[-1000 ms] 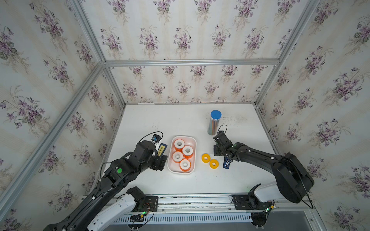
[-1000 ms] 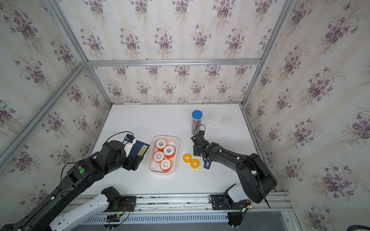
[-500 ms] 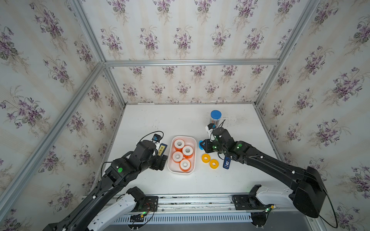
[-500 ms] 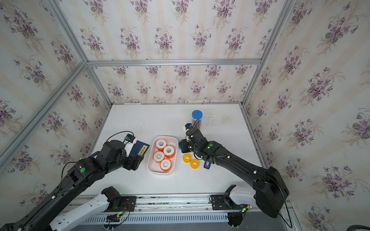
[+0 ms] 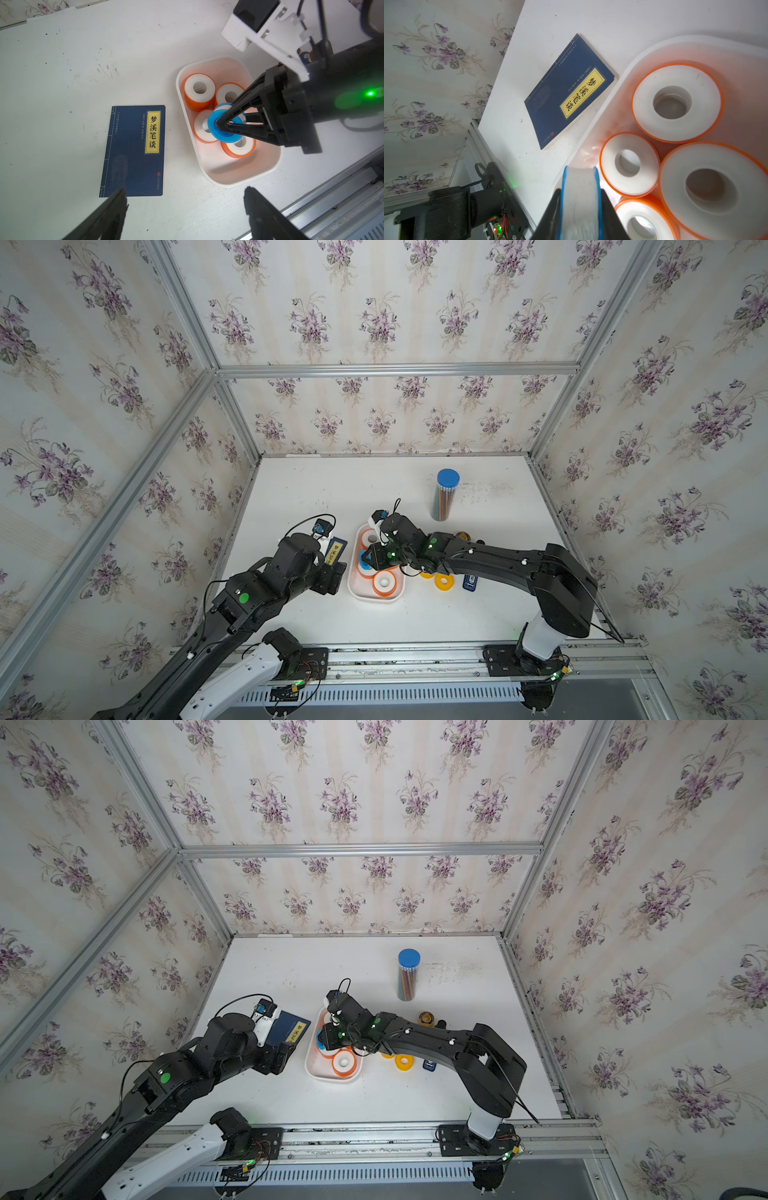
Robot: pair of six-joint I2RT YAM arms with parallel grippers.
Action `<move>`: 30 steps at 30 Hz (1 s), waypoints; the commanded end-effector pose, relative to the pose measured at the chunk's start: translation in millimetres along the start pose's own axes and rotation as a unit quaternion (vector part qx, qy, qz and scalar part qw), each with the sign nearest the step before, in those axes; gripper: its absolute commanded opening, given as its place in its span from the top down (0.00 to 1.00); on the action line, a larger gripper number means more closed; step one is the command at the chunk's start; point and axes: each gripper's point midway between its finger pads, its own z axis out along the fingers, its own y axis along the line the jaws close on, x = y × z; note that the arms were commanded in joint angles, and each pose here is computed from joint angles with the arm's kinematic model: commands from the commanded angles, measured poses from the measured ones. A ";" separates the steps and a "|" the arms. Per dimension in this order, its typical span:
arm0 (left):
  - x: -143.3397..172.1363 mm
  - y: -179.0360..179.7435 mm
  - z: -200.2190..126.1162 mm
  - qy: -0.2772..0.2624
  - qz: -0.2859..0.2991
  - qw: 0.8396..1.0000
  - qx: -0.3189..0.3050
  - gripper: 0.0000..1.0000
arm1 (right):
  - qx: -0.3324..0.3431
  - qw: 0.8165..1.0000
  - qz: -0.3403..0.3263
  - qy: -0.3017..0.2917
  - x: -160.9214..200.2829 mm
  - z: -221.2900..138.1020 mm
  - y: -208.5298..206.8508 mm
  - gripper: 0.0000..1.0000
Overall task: Put the sealing tape into the storage box
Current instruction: Place the sealing tape in the storage box.
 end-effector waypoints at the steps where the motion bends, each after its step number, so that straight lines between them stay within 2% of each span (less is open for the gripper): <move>1: -0.8 2.4 -1.9 -0.004 0.001 1.000 -0.006 0.12 | -0.018 1.000 0.005 0.001 -1.3 11.6 8.7 0.81; 12: -0.1 3.3 -1.3 -0.002 0.001 1.000 -0.008 0.12 | 0.022 0.999 0.006 0.023 13.2 37.7 -16.4 0.80; 25: -0.7 4.0 -3.1 -0.007 -0.001 1.000 -0.009 0.12 | 0.026 0.999 0.006 0.038 20.3 52.5 -22.5 0.78; 30: -0.7 3.8 -1.9 -0.005 0.001 1.000 -0.009 0.11 | 0.038 0.999 0.002 0.037 19.8 53.0 -26.8 0.70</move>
